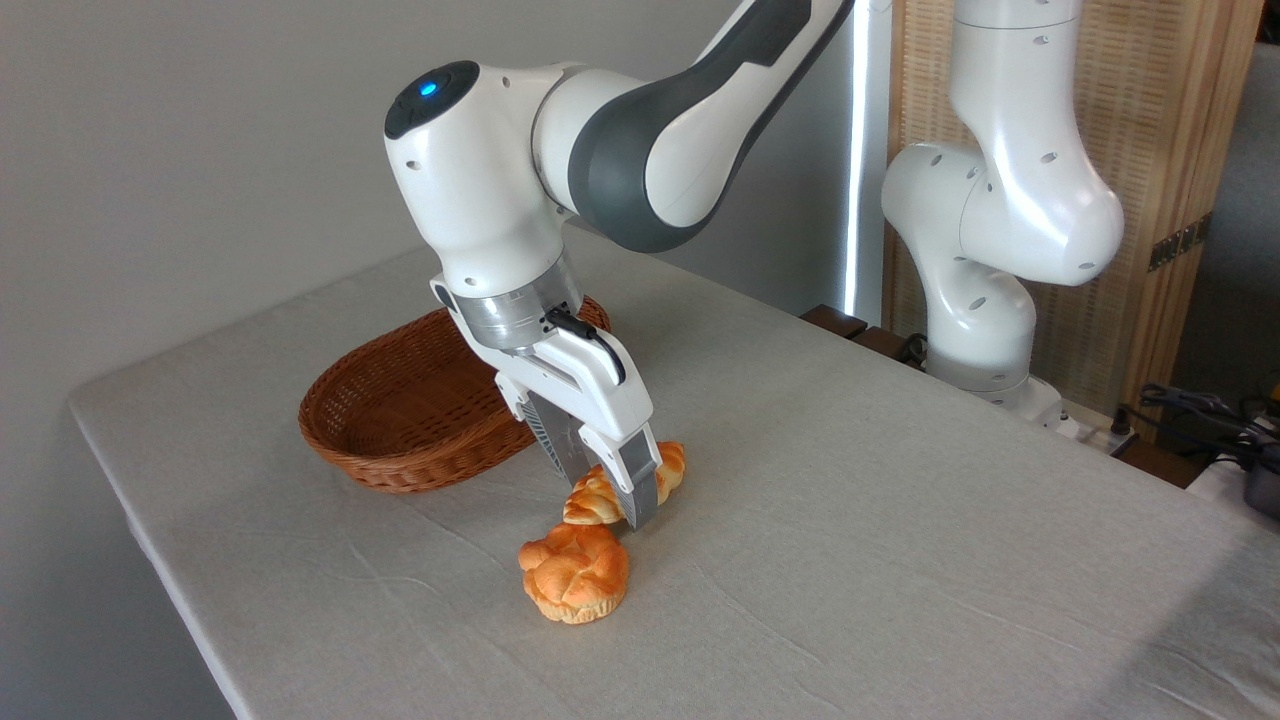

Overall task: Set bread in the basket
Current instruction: 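Close the gripper on the braided roll, then lift the braided roll and carry it over the basket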

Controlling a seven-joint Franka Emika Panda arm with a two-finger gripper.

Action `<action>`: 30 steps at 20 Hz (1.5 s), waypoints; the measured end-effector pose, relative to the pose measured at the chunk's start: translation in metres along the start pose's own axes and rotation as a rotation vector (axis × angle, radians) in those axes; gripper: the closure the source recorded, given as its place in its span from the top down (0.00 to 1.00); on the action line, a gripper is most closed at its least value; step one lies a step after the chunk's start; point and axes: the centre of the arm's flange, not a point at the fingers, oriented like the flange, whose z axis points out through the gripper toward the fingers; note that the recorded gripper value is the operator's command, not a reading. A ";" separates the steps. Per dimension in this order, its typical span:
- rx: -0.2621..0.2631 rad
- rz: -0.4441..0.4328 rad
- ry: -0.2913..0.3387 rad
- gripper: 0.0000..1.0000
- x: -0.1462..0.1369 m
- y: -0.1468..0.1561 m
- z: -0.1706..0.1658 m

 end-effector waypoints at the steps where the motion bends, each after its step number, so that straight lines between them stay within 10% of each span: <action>1: 0.000 0.000 0.000 0.45 0.000 0.000 0.000; 30: 0.052 0.034 0.064 0.51 0.007 0.021 -0.046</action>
